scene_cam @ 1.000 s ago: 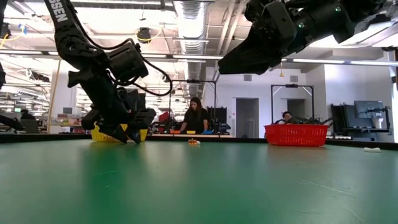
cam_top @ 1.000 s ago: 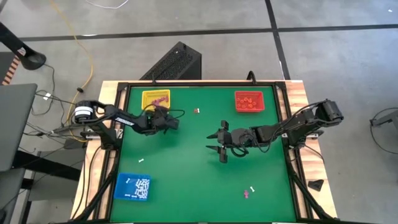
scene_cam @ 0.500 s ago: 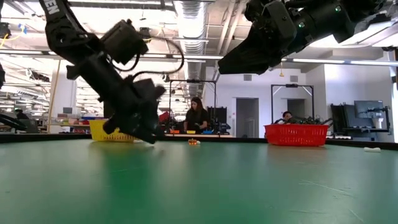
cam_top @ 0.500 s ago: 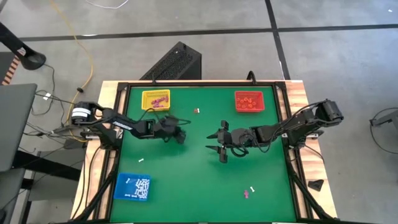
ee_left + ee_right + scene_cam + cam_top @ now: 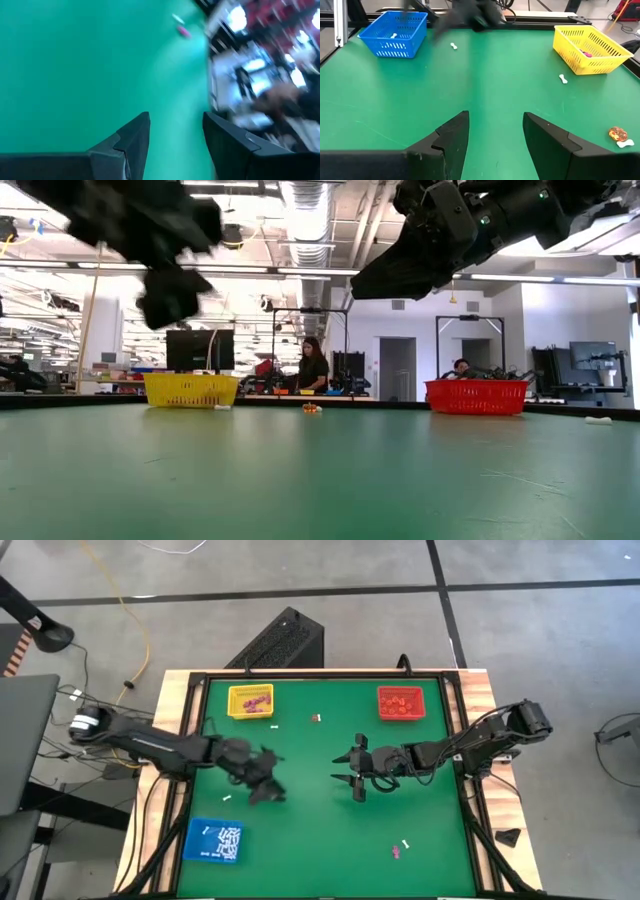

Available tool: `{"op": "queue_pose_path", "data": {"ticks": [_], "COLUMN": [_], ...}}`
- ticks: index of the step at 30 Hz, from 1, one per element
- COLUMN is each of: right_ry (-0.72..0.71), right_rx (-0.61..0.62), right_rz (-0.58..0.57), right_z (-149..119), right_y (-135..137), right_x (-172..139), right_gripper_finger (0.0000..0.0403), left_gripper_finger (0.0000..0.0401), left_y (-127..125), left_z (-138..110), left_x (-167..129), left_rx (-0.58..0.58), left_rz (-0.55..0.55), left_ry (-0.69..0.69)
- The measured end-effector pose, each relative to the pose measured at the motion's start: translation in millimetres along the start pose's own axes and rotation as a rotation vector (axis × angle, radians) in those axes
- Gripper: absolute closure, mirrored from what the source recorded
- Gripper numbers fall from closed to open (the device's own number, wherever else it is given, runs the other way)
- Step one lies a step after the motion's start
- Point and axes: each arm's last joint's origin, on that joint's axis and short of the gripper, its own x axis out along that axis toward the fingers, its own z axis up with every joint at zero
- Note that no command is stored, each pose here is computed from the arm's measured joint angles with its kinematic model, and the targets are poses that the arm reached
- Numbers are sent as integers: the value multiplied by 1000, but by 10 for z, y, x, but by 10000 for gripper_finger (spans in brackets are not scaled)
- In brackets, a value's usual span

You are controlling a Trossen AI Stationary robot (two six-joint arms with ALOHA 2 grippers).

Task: Sort Halloween decoration
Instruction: Put the white bone toy into the blue bin

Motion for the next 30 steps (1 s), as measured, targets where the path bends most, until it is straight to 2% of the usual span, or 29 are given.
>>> {"op": "queue_pose_path", "data": {"ticks": [5, 8, 14, 16, 20, 23, 26, 30], "right_ry": [0, -1, -8, -19, -76, -122, -151, -159], "right_rx": [0, 2, 18, 23, 39, 51, 59, 61], "right_rz": [0, 0, 0, -1, 3, 6, 8, 9], "right_z": [0, 1, 8, 19, 76, 121, 149, 158], "right_y": [0, 0, 1, -4, -2, 0, 0, 1], "right_x": [0, 0, 0, 1, -2, -6, -10, -11], "right_gripper_finger": [186, 186, 186, 186, 186, 186, 186, 186], "left_gripper_finger": [228, 228, 228, 228, 228, 228, 228, 228], "left_y": [-389, -570, -677, -622, -395, -200, 23, 330], "left_z": [-300, -465, -701, -723, -656, -538, -381, -191], "left_x": [-208, -312, -427, -445, -434, -365, -245, -47], "left_rx": [56, 73, 54, 78, 144, 168, 64, -76], "left_rz": [-108, -138, -42, 78, 492, 727, 867, 941], "left_ry": [125, 141, 126, 61, -258, -412, -543, -642]}}
